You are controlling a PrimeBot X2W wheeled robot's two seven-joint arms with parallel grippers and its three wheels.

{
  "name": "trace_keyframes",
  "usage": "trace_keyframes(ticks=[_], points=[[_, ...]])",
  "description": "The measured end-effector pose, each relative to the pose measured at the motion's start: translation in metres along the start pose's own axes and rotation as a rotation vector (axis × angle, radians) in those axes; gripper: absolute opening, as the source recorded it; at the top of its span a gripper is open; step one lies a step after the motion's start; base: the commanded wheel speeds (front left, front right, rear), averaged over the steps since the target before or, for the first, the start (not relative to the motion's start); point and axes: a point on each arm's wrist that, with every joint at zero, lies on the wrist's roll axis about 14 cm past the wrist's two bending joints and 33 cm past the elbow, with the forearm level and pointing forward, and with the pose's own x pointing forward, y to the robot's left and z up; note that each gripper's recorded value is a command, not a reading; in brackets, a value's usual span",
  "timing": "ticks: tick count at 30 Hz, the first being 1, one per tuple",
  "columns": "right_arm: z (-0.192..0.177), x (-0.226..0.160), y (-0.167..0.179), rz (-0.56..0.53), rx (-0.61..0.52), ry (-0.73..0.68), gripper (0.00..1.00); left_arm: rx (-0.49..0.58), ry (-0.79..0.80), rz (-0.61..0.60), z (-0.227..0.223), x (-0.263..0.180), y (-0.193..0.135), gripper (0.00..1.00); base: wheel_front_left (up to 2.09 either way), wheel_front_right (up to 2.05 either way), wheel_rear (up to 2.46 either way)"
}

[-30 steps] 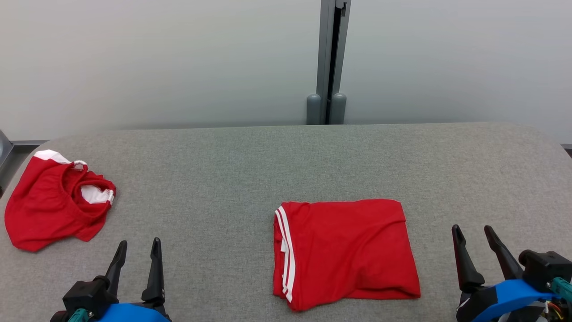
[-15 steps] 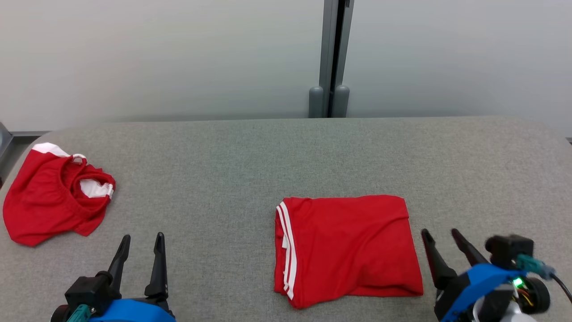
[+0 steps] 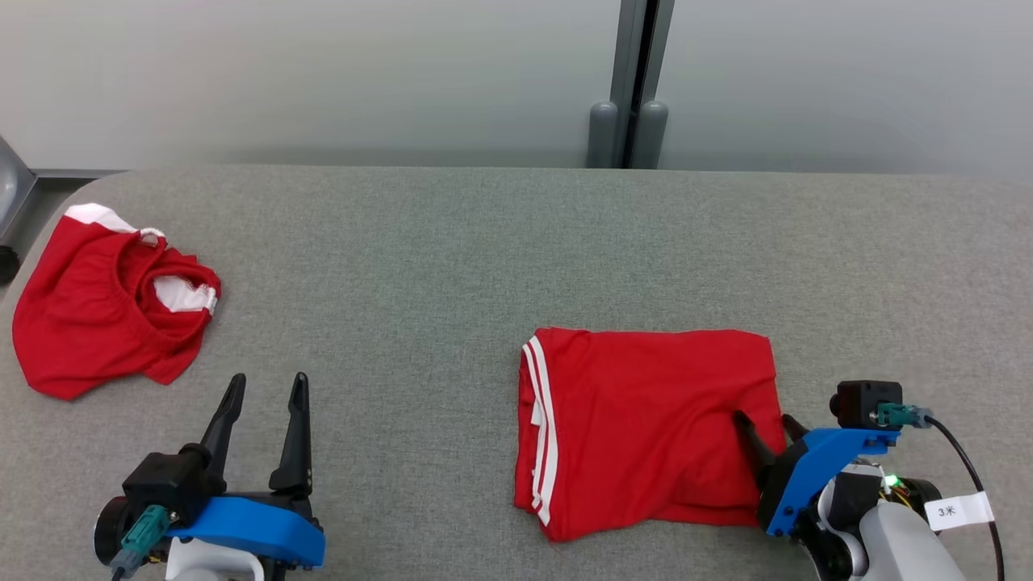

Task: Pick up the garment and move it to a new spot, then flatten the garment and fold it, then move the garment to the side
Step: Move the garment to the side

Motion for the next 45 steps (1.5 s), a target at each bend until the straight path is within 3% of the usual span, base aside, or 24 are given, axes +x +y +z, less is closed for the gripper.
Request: trace_keyframes(ticks=[11,12,14,23,27,37,45], points=[[-0.026,0.023,0.001,-0.004,-0.01,0.111,1.0,0.002,0.018,0.013,-0.007,0.003,0.005,1.0,0.0,0.0,0.0],[-0.028,0.023,0.002,-0.003,-0.013,0.124,0.62,0.001,0.018,0.012,-0.007,0.003,0.005,1.0,0.0,0.0,0.0],[-0.031,0.024,0.003,0.002,-0.033,0.144,0.0,0.001,0.018,0.011,-0.007,0.004,0.004,1.0,0.0,0.0,0.0],[-0.021,0.026,-0.001,-0.008,-0.203,0.124,0.0,-0.002,0.03,-0.017,-0.012,0.011,-0.004,1.0,0.0,0.0,0.0],[0.019,0.033,-0.019,-0.043,-0.353,0.07,0.0,0.002,0.043,-0.053,-0.018,0.025,-0.012,1.0,0.0,0.0,0.0],[0.151,0.052,-0.091,-0.198,-0.604,-0.119,0.0,0.02,0.049,-0.222,-0.034,0.089,-0.057,1.0,0.0,0.0,0.0],[0.185,0.055,-0.176,-0.375,-0.689,-0.099,0.0,0.031,0.044,-0.323,-0.056,0.136,-0.081,1.0,0.0,0.0,0.0]])
